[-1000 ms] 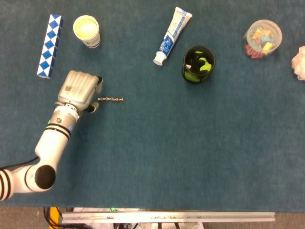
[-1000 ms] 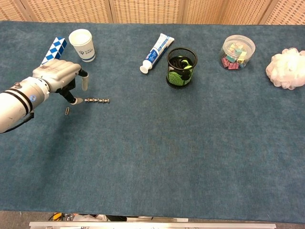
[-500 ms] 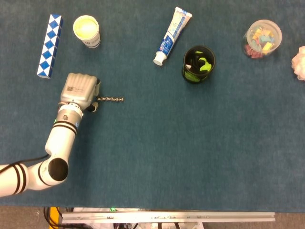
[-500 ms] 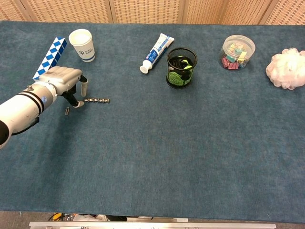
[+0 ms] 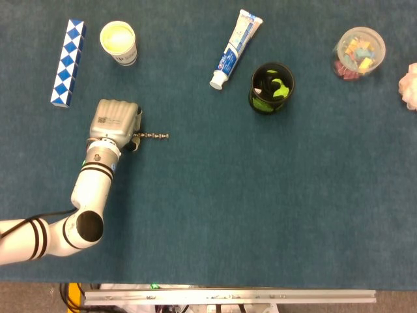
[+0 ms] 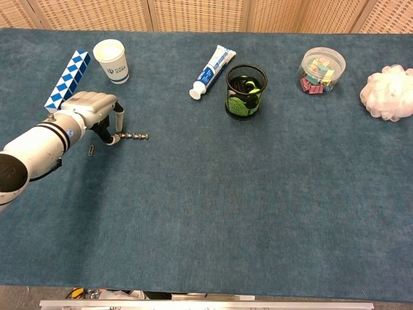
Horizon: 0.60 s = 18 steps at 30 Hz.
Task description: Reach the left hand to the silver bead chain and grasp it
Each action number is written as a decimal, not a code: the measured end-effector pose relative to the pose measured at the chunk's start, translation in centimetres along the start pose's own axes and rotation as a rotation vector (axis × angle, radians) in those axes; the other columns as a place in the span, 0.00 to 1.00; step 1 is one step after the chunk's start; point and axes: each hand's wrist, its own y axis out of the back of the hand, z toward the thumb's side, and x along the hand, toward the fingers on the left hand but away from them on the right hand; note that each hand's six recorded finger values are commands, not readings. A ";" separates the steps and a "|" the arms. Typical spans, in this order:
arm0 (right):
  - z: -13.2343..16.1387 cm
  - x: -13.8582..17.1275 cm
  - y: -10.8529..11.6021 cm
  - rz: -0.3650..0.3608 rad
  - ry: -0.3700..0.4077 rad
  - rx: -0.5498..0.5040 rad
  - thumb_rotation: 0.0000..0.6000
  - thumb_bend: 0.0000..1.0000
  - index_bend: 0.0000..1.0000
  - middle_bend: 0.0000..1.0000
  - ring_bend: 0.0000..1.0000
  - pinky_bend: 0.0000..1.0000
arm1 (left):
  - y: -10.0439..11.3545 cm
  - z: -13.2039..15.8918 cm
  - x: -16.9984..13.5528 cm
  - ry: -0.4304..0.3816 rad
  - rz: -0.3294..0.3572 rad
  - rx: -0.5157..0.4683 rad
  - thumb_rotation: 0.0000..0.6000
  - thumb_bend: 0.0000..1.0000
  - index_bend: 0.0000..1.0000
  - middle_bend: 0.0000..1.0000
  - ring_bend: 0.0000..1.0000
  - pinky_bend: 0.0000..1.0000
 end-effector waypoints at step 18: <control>-0.3 0.2 0.1 -0.004 -0.007 -0.001 1.00 0.28 0.51 0.53 0.44 0.47 | -0.4 0.2 0.3 0.012 -0.012 -0.006 1.00 0.31 0.52 1.00 1.00 1.00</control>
